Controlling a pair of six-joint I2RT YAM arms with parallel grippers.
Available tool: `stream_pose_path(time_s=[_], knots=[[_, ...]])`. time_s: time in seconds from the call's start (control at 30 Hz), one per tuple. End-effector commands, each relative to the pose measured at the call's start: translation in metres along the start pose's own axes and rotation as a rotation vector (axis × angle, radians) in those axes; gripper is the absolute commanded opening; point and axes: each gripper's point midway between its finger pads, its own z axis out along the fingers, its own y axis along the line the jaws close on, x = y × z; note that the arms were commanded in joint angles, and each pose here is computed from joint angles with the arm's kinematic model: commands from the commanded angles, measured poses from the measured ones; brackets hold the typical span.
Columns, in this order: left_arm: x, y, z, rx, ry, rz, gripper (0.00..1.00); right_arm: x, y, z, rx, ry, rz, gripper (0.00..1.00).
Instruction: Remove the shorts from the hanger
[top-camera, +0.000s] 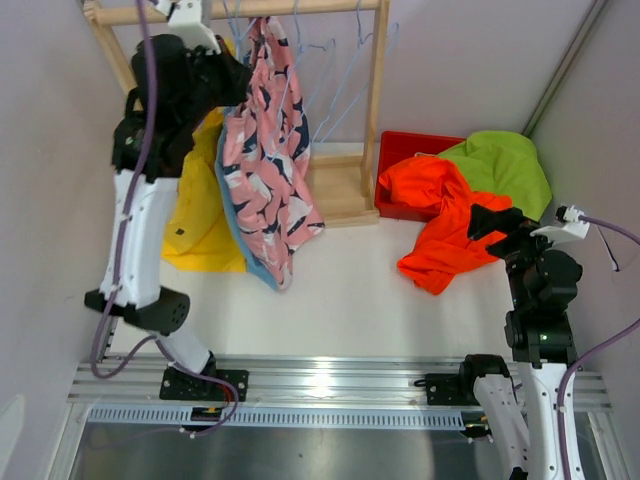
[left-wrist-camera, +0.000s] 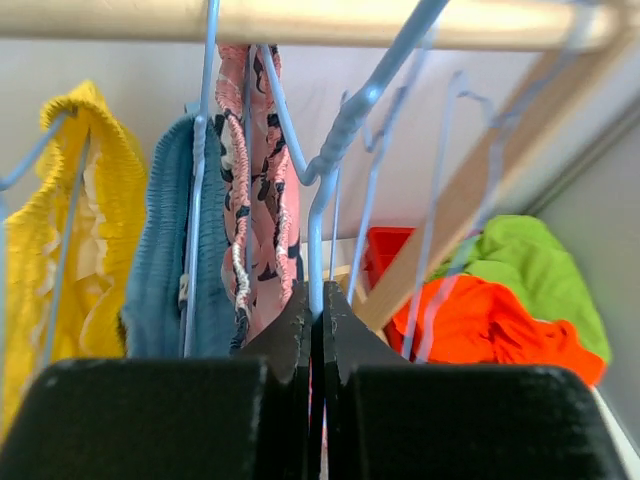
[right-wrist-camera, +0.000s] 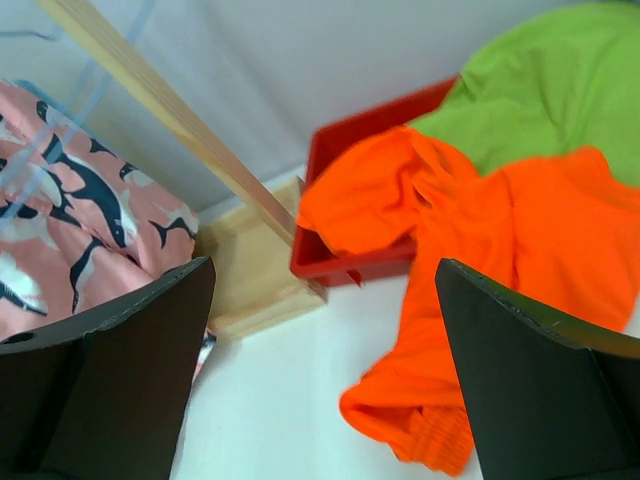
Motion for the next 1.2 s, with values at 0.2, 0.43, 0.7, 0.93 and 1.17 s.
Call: stream_pose_path(time_s=[0.2,0.43,0.7,0.93,1.17], knots=[[0.043,-0.023,-0.129,0.176,0.116,0.132,0.00,-0.081,0.077,-0.020,-0.277,-0.159,-0.021,0.99],[0.124,-0.025,-0.206,0.288,0.276,0.137,0.00,-0.082,0.155,-0.058,-0.704,-0.038,-0.023,1.00],[0.116,-0.062,-0.293,0.561,0.235,0.037,0.00,-0.053,0.199,-0.083,-0.925,0.140,0.031,0.99],[0.091,-0.096,-0.332,0.797,0.189,-0.010,0.00,0.008,0.214,-0.060,-0.672,0.208,-0.222,0.99],[0.071,-0.110,-0.354,0.906,0.154,-0.014,0.00,-0.003,0.227,-0.047,-0.587,0.085,-0.297,0.99]])
